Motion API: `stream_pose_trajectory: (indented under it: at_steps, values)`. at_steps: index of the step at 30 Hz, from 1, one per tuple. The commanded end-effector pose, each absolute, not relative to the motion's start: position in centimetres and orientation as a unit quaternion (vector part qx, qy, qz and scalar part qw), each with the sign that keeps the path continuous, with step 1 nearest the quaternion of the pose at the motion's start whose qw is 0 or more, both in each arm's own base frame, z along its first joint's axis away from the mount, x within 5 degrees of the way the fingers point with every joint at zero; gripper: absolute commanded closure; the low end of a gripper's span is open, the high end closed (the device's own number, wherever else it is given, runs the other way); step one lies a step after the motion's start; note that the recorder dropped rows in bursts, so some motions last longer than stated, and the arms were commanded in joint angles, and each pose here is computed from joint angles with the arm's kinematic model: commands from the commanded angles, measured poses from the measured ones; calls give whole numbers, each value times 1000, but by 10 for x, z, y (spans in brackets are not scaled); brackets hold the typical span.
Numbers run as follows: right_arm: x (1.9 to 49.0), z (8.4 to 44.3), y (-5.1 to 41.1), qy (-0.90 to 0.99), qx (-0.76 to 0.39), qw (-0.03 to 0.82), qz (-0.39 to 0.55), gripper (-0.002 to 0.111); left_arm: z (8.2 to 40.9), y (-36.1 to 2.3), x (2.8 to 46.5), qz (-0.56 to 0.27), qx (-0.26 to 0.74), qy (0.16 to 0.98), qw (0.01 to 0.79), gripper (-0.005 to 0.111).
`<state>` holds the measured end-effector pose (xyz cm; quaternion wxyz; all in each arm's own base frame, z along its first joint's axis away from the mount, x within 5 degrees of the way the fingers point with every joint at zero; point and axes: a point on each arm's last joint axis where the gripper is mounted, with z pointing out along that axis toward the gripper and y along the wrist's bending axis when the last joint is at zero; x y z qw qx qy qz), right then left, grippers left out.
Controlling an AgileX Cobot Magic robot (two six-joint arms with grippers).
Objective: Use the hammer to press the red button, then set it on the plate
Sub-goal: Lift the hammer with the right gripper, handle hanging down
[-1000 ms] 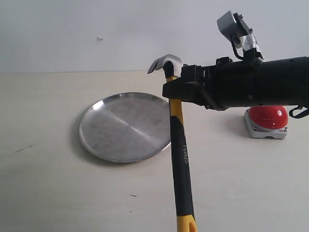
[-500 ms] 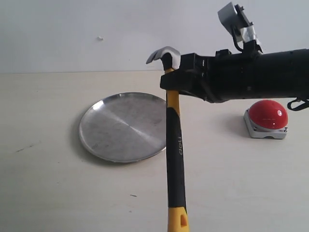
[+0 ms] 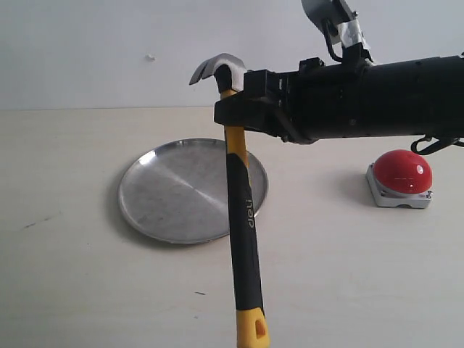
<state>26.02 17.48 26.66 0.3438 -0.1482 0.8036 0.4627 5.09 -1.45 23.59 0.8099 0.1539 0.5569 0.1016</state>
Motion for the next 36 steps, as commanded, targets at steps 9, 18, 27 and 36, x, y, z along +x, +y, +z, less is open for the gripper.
stream_pose_trajectory:
  at_steps: [9,18,27,36]
  values:
    - [264,274,177,795,-142,355,471,108,236,-15,50,102,156,552,813,107]
    - [280,273,173,848,-45,310,427,108,236,-15,50,102,156,552,813,107]
    - [282,272,171,849,-47,328,412,108,236,-15,50,102,156,552,813,107]
    - [276,272,175,845,-108,319,416,108,236,-15,50,102,156,552,813,107]
